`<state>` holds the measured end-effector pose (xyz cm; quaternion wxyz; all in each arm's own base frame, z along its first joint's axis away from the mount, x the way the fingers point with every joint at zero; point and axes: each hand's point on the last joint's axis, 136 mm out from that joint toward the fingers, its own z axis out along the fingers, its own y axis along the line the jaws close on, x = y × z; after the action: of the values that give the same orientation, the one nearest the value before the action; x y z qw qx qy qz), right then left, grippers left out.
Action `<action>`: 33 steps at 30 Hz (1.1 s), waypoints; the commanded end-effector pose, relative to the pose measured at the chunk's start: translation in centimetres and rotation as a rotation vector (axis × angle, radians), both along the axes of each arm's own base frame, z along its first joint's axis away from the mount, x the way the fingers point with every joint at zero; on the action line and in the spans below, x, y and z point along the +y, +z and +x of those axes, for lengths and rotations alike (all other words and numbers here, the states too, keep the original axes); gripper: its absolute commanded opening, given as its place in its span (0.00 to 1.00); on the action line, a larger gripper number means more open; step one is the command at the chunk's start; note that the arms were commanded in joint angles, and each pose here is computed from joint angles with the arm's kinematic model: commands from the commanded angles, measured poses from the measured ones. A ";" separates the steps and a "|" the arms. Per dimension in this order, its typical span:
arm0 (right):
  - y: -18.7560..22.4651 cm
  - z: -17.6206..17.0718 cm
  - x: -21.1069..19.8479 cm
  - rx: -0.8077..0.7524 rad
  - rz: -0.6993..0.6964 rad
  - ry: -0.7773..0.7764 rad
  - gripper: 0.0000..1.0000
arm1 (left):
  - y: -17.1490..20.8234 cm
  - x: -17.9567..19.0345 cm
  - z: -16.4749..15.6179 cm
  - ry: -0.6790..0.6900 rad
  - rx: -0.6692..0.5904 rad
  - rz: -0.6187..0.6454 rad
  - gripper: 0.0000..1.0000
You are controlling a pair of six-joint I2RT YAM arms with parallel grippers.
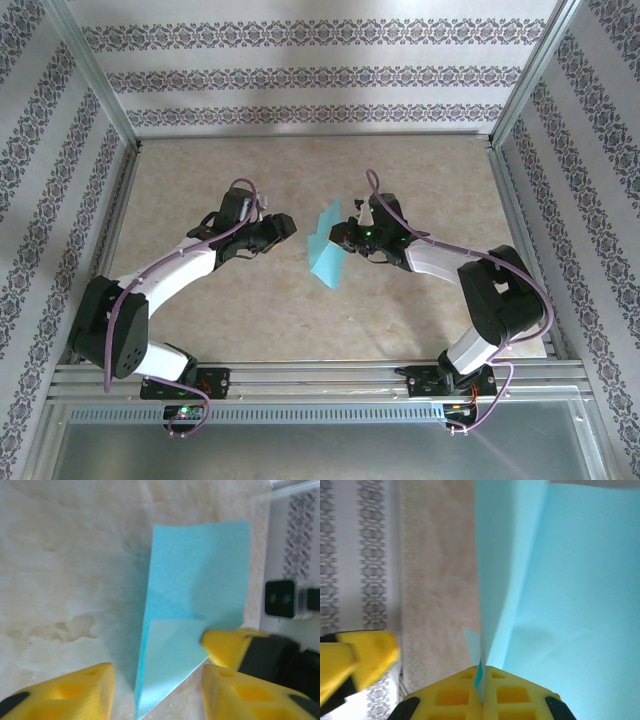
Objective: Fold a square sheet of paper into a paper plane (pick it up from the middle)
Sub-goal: Pick up the paper from the center of the table, then turn over the paper at the center of the table.
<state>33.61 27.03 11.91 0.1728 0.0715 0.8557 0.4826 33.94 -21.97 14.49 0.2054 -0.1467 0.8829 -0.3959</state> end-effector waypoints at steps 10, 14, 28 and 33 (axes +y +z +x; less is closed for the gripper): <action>7.2 -0.3 0.6 -0.131 0.279 0.119 0.00 | 4.9 -4.7 -1.7 -0.220 -0.135 -0.306 0.91; 8.0 0.0 1.0 -0.113 0.367 0.127 0.00 | 4.9 -5.7 -1.9 -0.241 -0.130 -0.334 0.94; 7.0 0.0 0.8 -0.055 0.425 0.124 0.03 | 4.9 -5.0 -0.9 -0.181 -0.149 -0.362 0.49; 6.8 0.0 0.7 -0.049 0.422 0.121 0.06 | 4.0 -4.6 -0.6 -0.161 -0.116 -0.332 0.29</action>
<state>33.55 28.00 18.55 0.1383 0.0532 0.7398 0.6563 32.85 -26.96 17.98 0.1813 -0.0859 0.8031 -0.5611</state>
